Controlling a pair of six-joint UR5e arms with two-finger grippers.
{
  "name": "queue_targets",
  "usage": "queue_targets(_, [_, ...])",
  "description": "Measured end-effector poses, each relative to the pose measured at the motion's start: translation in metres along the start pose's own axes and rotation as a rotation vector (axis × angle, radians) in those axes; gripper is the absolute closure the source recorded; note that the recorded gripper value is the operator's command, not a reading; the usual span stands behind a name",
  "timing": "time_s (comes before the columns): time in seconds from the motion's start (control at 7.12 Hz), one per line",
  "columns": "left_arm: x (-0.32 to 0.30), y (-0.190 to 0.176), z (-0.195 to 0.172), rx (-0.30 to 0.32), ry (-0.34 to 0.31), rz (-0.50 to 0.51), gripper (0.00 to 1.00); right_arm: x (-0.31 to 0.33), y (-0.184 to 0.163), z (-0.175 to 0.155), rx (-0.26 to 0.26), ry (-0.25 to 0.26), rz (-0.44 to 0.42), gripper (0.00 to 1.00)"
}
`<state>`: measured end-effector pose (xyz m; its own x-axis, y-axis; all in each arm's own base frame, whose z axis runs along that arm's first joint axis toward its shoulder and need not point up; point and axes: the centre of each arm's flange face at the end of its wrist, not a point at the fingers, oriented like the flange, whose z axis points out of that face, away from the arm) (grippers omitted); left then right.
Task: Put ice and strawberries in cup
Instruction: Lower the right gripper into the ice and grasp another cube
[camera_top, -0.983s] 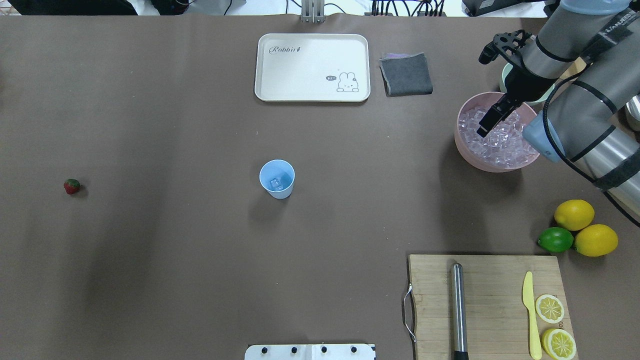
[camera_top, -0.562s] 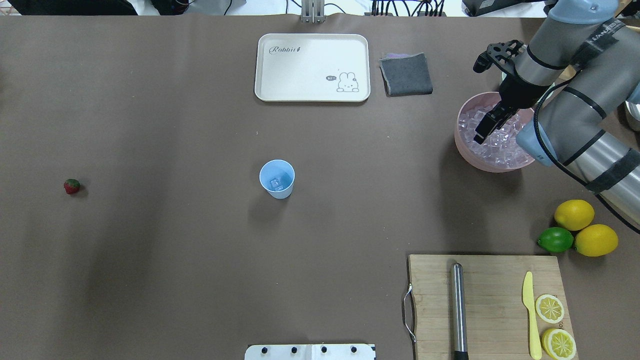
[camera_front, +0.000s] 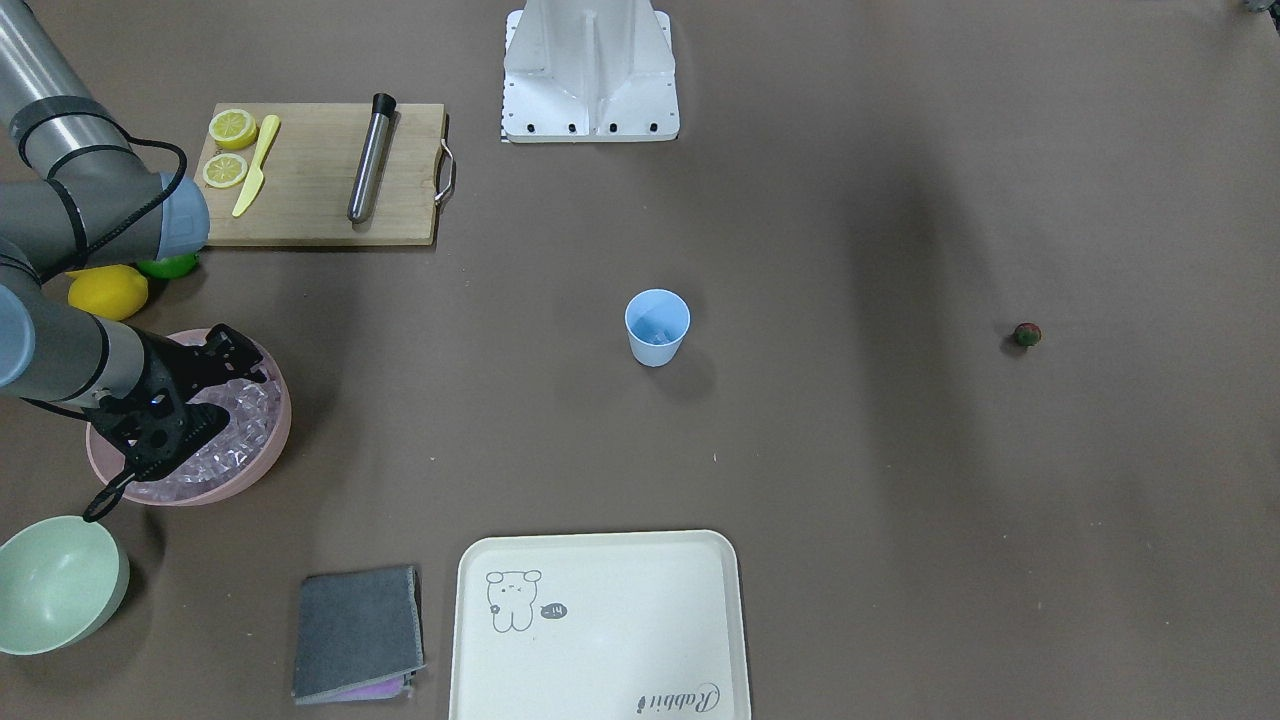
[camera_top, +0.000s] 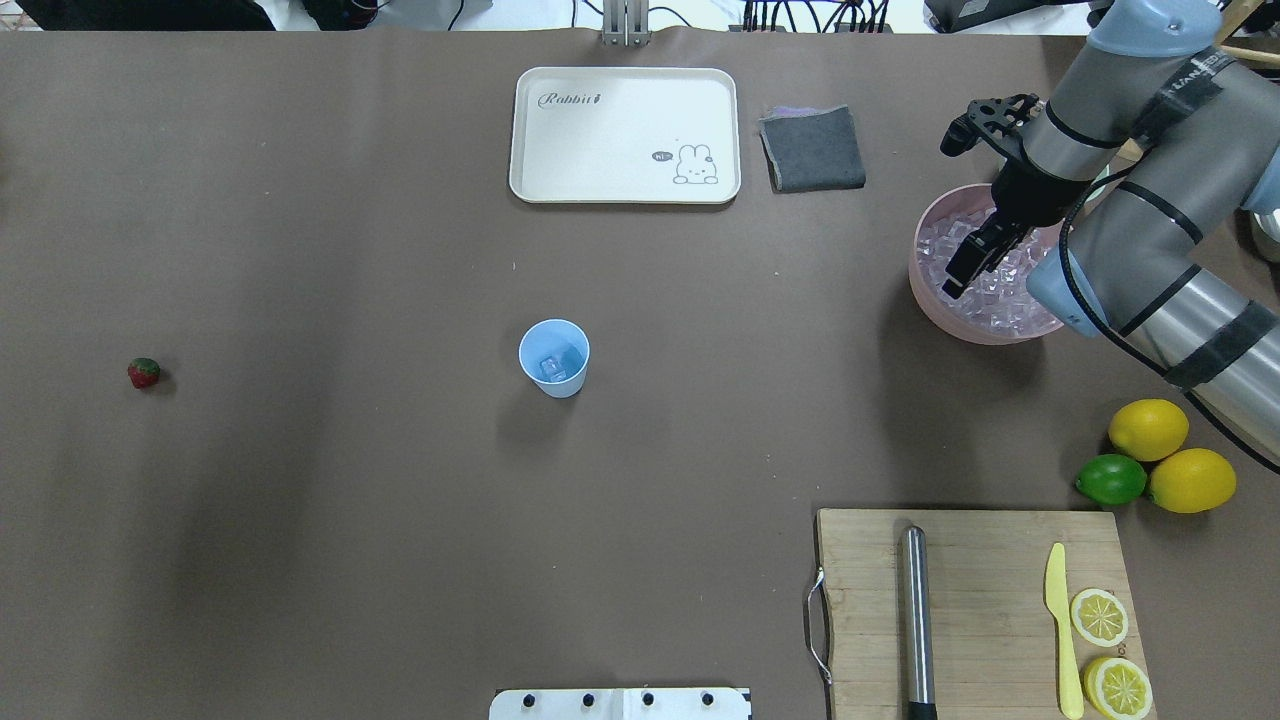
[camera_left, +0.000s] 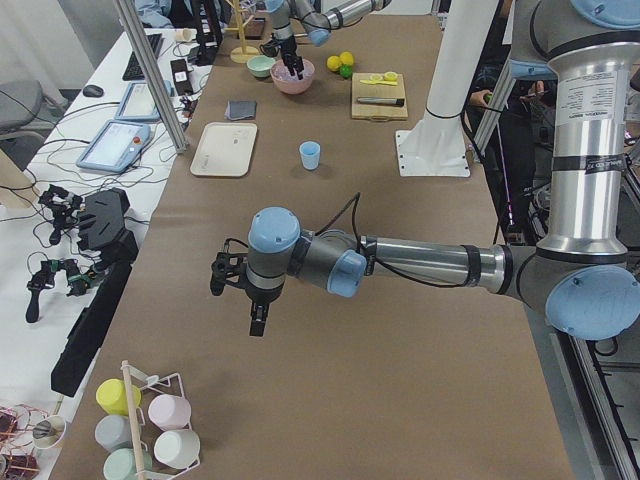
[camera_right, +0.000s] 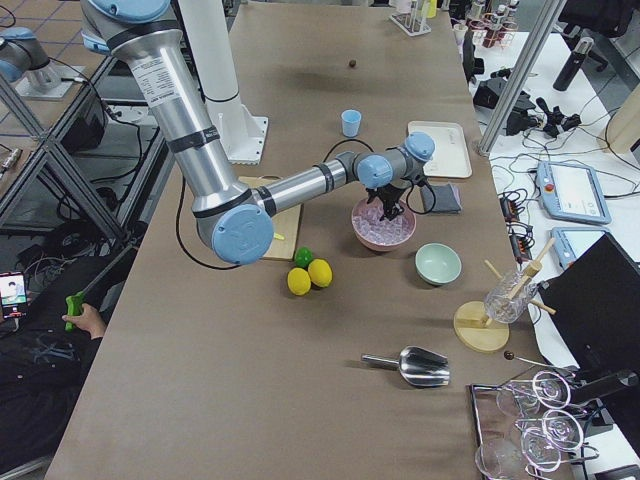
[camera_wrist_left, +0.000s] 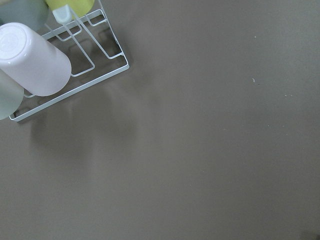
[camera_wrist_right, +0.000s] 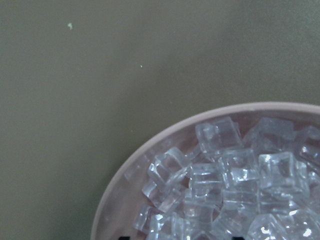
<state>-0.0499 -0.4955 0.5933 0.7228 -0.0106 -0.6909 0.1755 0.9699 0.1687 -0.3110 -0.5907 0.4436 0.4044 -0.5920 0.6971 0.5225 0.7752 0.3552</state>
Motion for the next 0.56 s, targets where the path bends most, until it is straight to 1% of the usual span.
queue_targets(0.56, [-0.0016,0.0031,0.0010,-0.002,0.002,0.001,0.02,-0.0050,-0.0005,0.0082,-0.012,-0.009,-0.006,0.26])
